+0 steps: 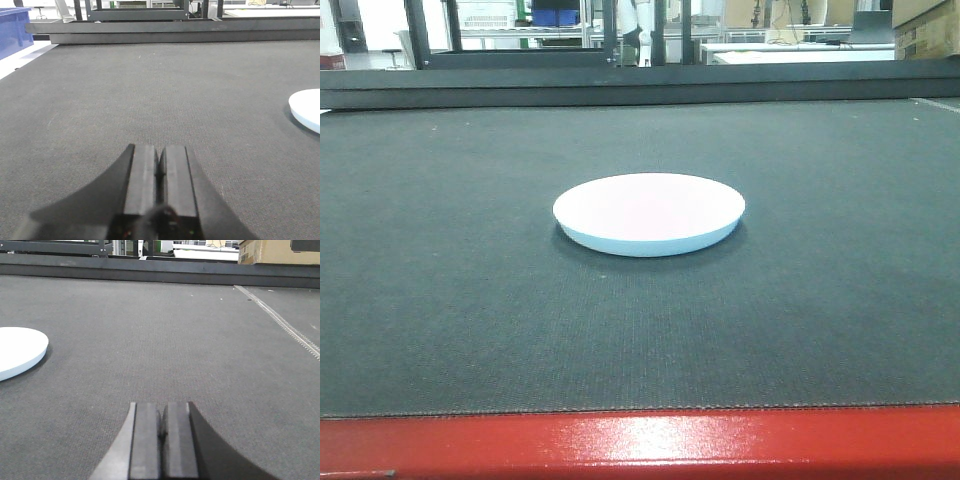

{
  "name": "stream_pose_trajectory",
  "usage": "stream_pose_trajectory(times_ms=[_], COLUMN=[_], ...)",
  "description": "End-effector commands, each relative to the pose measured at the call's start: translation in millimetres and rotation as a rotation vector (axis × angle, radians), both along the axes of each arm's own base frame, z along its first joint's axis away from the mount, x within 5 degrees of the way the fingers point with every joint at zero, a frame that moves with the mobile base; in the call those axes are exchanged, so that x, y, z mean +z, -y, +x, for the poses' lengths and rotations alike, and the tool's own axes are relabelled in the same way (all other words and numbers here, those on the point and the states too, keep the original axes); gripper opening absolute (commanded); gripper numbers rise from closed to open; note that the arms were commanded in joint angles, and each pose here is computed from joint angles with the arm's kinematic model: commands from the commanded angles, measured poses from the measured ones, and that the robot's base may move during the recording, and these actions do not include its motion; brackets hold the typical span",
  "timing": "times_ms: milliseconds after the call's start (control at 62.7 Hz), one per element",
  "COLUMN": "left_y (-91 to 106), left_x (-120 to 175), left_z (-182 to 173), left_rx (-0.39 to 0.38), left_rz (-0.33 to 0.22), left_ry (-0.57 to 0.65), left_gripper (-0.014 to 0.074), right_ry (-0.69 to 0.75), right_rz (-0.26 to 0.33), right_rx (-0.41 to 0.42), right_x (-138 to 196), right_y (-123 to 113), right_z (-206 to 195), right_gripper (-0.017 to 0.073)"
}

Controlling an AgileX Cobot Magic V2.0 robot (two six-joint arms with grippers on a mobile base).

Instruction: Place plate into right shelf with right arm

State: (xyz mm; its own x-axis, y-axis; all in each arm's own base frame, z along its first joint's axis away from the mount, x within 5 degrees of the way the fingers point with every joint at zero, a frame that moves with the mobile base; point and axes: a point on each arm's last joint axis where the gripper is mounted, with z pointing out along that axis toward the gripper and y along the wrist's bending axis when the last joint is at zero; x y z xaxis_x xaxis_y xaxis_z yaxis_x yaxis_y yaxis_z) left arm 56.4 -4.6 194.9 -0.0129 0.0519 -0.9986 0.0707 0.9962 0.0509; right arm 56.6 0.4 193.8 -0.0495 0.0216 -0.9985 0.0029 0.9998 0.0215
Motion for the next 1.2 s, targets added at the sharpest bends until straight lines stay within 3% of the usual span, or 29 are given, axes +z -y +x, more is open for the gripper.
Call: stream_pose_trajectory(times_ms=[0, 558, 702, 813, 909, 988, 1100, 1180], left_y=[-1.2, -1.2, -1.2, -1.2, -1.2, -1.2, -1.2, -1.2], left_x=[5.2, 5.2, 5.2, 5.2, 5.2, 5.2, 5.2, 5.2], left_z=[-0.5, -0.5, -0.5, -0.5, -0.5, -0.5, -0.5, -0.5], left_rx=[0.01, 0.01, 0.01, 0.01, 0.01, 0.01, 0.01, 0.01], left_rz=[-0.012, -0.012, -0.012, -0.012, -0.012, -0.012, -0.012, -0.012], left_ry=[0.082, 0.082, 0.082, 0.082, 0.082, 0.082, 0.082, 0.082], left_gripper=[-0.0047, -0.0047, -0.0047, -0.0047, -0.0047, -0.0047, -0.0047, -0.0047], right_ry=[0.117, 0.128, 0.189, 0.234, 0.181, 0.092, 0.005, -0.038], right_rz=[-0.007, -0.031, -0.029, 0.045, 0.051, 0.05, 0.049, 0.047], right_rx=[-0.017, -0.019, -0.026, -0.025, -0.007, 0.01, 0.023, 0.022], right_x=[11.4, 12.4, 17.9, 30.7, 50.8, 67.2, 92.1, 102.9], right_y=[1.4, 1.5, 2.1, 2.3, 0.5, -1.2, -2.4, -2.2], right_z=[-1.3, -1.4, -2.0, -4.3, -7.6, -7.6, -1.2, 9.3], right_gripper=[0.005, 0.005, 0.005, 0.005, 0.0062, 0.0149, 0.0397, 0.0503])
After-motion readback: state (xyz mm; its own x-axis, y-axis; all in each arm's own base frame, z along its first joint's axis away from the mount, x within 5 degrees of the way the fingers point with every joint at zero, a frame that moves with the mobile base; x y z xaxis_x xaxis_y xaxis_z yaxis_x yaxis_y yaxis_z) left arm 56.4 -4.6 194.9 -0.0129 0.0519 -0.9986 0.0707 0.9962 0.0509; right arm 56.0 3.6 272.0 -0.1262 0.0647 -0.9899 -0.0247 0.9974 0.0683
